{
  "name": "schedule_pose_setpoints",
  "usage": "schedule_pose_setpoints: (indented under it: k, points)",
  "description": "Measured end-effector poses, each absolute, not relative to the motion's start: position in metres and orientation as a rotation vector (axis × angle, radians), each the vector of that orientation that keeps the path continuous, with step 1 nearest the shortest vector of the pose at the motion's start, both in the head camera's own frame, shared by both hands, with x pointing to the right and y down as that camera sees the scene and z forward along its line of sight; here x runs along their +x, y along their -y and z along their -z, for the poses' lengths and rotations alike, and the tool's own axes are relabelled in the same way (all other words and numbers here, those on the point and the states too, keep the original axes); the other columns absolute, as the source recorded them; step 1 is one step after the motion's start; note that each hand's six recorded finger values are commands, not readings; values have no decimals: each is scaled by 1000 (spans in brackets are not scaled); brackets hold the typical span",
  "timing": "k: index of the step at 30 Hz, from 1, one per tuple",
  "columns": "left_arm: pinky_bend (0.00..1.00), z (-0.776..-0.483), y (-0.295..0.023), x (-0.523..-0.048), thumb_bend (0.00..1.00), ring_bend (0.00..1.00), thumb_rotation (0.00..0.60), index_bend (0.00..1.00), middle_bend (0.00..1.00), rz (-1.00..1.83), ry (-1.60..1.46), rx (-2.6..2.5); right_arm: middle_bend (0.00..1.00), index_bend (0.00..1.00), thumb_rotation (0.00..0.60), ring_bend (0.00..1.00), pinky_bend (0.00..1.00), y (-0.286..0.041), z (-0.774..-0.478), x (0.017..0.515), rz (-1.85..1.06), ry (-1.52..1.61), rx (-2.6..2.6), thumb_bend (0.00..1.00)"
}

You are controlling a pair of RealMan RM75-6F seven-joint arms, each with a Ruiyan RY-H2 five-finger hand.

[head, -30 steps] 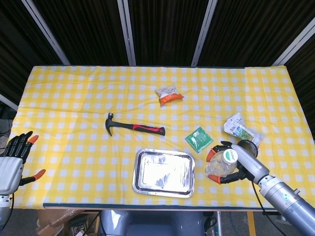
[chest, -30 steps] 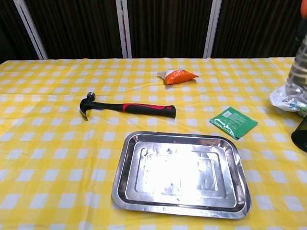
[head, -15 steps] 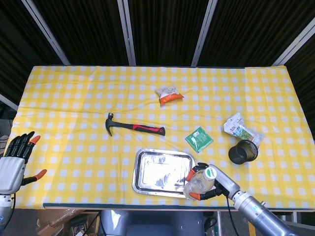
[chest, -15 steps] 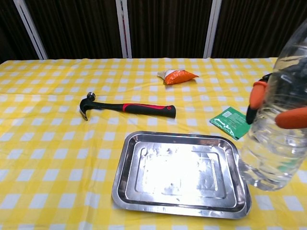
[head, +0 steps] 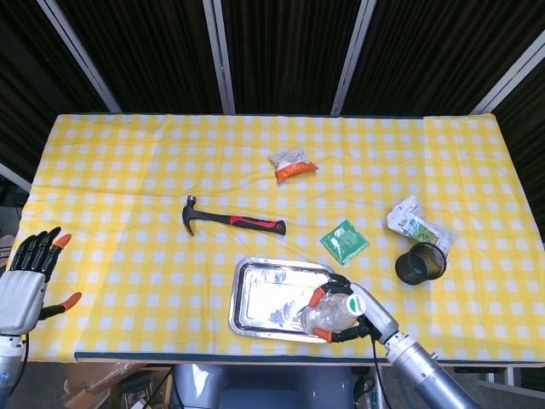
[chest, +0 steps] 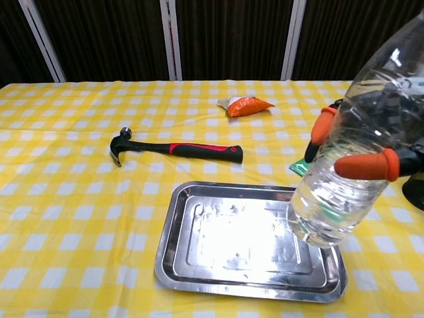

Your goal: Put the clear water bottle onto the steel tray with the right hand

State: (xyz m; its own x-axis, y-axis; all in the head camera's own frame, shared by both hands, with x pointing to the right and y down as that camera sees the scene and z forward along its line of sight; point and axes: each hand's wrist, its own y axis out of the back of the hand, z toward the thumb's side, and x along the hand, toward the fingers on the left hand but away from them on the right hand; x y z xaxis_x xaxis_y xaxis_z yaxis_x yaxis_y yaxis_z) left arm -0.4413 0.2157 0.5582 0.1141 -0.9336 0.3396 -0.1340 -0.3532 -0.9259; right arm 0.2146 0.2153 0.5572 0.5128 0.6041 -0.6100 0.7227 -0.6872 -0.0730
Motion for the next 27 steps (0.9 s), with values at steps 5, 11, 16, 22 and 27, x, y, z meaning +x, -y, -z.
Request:
schedule_pose_setpoints:
  k: [5,11,16,22,27]
  points:
    - [0,-559,-216,-440,189,0,600,76,0,1320,-1061,-1629,533,653,600,262,0,-212,-556,257,1068,-1203,2545,501]
    - [0,-558,-217,-439,189,0,600,76,0,1317,-1061,-1628,533,661,600,262,0,-206,-548,320,1196,-1319,2468,502]
    - [0,-559,-219,-436,189,0,600,76,0,1317,-1049,-1631,533,661,600,262,0,-205,-539,360,1229,-1376,2415,501]
    - [0,-560,-219,-433,189,0,600,76,0,1311,-1050,-1642,533,661,600,262,0,-208,-540,345,1177,-1272,2483,507]
    - [0,-560,-219,-435,189,0,600,76,0,1306,-1057,-1658,533,661,600,262,0,-209,-545,296,1073,-1169,2545,513]
